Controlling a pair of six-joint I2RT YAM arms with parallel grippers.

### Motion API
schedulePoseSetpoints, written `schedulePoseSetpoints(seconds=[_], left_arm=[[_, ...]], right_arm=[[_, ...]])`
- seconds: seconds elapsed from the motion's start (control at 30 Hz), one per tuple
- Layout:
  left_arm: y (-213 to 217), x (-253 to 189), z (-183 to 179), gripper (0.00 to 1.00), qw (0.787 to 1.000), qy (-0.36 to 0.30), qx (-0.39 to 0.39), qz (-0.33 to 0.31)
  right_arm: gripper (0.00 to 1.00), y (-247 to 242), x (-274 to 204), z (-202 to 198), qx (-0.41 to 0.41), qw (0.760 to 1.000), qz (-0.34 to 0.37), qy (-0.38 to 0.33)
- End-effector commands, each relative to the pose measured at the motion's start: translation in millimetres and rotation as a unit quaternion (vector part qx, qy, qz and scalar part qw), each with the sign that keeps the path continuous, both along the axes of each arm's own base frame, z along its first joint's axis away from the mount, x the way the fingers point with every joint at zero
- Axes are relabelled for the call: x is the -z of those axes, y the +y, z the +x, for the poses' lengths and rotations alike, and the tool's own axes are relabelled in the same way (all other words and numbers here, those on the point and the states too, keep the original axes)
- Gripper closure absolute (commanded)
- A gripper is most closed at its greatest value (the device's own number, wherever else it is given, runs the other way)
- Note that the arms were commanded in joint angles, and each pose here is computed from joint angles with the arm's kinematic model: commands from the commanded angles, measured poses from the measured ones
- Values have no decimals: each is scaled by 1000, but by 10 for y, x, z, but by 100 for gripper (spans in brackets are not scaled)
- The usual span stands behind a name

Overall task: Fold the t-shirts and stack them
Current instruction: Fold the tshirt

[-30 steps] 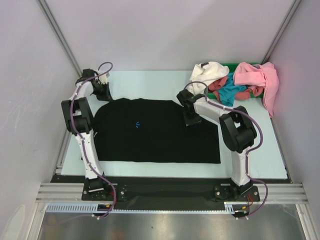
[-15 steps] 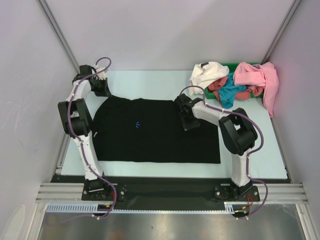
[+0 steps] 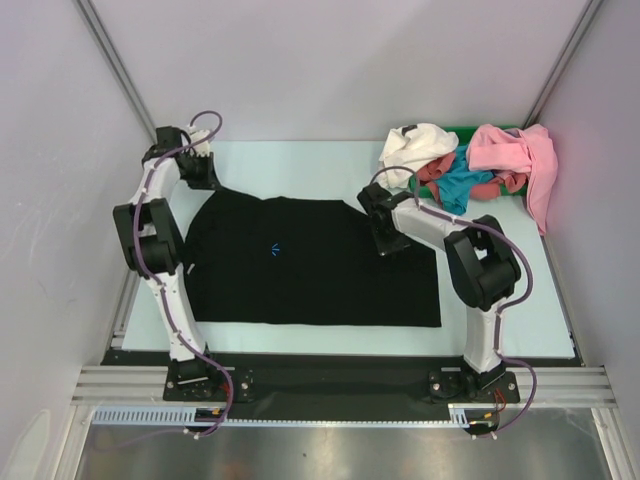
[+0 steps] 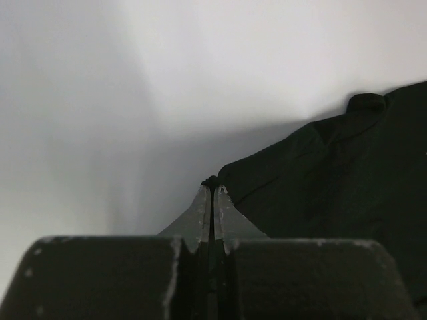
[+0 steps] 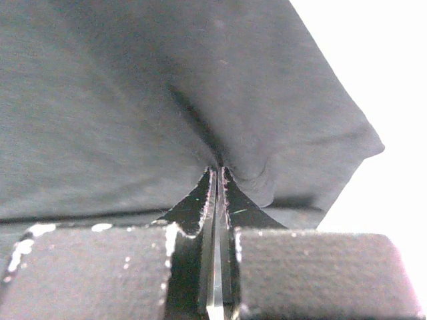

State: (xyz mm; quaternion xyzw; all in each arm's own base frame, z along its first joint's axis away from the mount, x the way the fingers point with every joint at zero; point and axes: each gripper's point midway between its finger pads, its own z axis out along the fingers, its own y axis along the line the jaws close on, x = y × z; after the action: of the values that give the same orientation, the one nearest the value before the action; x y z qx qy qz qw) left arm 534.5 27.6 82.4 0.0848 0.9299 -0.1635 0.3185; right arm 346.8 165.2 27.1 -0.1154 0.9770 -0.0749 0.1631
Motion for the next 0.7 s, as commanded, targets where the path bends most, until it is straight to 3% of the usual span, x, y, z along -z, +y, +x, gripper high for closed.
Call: schedulePoseSetpoints(seconds=[0.0, 0.2, 0.43, 0.67], left_arm=[[-24, -734, -16, 100, 996, -82, 25, 21], [-43, -987, -450, 100, 994, -78, 61, 53], [-77, -598, -1473, 100, 990, 2, 108, 89], [80, -202, -2065, 100, 986, 73, 106, 106]], right_arm=[[100, -225, -459, 112, 8, 998, -36, -46], [100, -522, -701, -144, 26, 997, -63, -34], [100, -846, -621, -673, 75, 994, -84, 9], [100, -910, -426, -871, 94, 993, -68, 39]])
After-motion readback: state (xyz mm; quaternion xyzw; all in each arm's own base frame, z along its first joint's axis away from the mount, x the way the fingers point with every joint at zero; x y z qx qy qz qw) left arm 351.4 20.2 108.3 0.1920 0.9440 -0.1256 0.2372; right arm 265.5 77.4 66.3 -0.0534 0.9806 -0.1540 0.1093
